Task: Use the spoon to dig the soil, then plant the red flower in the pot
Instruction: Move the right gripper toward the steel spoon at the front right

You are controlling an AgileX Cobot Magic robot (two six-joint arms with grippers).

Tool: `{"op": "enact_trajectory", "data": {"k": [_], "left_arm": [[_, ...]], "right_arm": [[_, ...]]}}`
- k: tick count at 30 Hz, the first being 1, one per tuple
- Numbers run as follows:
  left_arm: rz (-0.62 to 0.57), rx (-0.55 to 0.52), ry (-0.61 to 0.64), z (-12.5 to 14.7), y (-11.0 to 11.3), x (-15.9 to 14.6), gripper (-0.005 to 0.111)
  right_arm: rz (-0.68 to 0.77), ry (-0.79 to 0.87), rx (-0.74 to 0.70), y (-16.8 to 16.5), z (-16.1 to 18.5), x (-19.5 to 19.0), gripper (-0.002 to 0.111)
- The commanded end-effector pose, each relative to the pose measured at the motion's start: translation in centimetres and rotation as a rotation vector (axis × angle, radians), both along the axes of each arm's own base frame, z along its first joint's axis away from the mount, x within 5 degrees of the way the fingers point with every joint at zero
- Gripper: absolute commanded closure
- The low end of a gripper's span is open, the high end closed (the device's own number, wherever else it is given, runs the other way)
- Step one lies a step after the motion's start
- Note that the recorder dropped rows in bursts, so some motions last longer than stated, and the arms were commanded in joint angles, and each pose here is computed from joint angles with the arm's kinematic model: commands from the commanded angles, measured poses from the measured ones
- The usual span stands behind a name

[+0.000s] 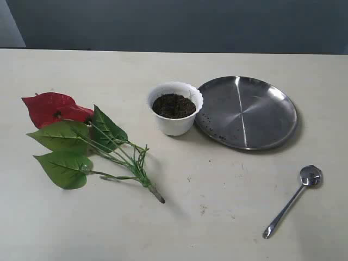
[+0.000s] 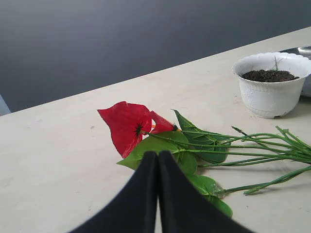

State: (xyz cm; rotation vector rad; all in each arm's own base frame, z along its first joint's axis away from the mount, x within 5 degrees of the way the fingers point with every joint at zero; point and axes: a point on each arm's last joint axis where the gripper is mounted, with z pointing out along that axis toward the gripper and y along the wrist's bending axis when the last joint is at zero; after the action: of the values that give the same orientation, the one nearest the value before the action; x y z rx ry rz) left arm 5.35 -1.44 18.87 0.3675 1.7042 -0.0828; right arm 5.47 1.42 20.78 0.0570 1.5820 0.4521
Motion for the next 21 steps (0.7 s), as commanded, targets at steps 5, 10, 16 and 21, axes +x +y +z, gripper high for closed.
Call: {"op": "enact_trajectory", "data": {"k": [5,10,16,21], "left_arm": [[-0.004,-0.009,-0.015,0.3,0.0,0.0,0.106],[-0.004,-0.009,-0.015,0.3,0.0,0.0,0.106],[-0.004,-0.009,-0.015,0.3,0.0,0.0,0.106],[-0.004,-0.007,-0.016,0.3,0.0,0.0,0.106]], "right_arm": [[-0.011,-0.190,0.174,-0.3,1.8,-0.2,0.108],[-0.017,-0.180,0.445,-0.7,2.3,-0.2,0.108],[-0.033,-0.271,0.484,-1.1,3.0,-0.4,0.108],[0.048,-0.394,0.516,-0.8,4.7,-1.1,0.108]]}}
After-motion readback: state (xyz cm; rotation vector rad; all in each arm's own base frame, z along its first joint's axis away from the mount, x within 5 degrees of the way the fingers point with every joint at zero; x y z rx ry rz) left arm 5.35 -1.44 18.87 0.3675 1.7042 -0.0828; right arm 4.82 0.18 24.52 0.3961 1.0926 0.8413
